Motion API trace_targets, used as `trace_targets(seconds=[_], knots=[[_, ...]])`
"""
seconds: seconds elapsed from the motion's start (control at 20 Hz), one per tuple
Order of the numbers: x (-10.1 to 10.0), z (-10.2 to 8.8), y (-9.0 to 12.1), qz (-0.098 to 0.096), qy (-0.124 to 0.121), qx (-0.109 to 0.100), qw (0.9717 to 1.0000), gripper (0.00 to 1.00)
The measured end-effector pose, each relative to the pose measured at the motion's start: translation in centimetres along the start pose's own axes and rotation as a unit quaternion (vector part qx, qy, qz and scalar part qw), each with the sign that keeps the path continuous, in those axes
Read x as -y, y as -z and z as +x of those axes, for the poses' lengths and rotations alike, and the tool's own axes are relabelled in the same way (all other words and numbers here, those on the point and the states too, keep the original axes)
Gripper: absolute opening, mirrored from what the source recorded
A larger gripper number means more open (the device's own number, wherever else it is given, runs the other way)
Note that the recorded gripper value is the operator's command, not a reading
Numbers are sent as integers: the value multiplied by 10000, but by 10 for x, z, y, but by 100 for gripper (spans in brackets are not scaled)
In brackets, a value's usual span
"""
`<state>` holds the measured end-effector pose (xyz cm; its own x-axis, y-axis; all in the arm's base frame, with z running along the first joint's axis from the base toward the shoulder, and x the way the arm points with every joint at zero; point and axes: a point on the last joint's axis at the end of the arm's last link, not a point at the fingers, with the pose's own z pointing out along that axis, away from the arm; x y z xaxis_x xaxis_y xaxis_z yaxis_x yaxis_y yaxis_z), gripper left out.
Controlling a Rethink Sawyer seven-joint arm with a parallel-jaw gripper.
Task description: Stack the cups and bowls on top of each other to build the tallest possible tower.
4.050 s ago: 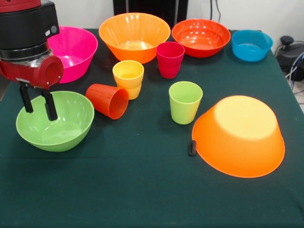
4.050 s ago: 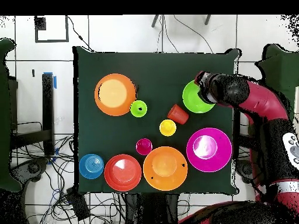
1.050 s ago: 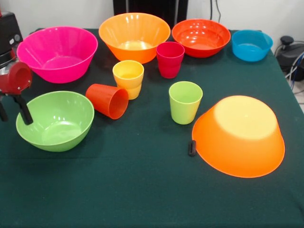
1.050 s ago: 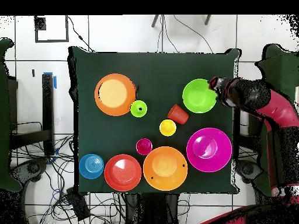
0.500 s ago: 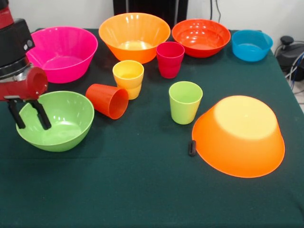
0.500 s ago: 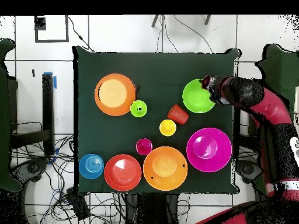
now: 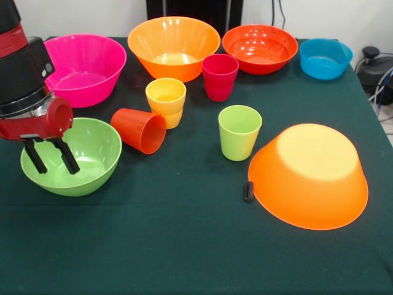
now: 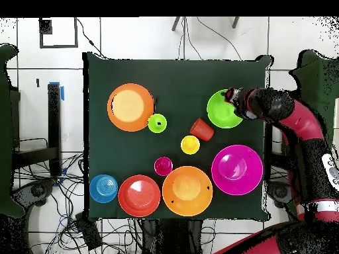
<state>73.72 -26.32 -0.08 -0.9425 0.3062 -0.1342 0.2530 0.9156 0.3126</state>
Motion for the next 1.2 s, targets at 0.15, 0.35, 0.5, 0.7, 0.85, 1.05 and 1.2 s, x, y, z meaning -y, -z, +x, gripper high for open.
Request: trace_targets(seconds=[0.15,0.35,0.5,0.7,0.85,1.05,1.2], knots=[[0,2,-1,-19,-10,-81,10000,100],[0,4,-1,-34,-9,-151,9999,100],[-1,5,-1,-55,-7,-221,9997,100],[-2,6,1,-62,0,-280,9996,100],[-3,6,3,-60,6,-307,9995,100],[-2,2,11,-18,31,-301,9995,100],[-2,-7,29,119,108,-192,9997,100]])
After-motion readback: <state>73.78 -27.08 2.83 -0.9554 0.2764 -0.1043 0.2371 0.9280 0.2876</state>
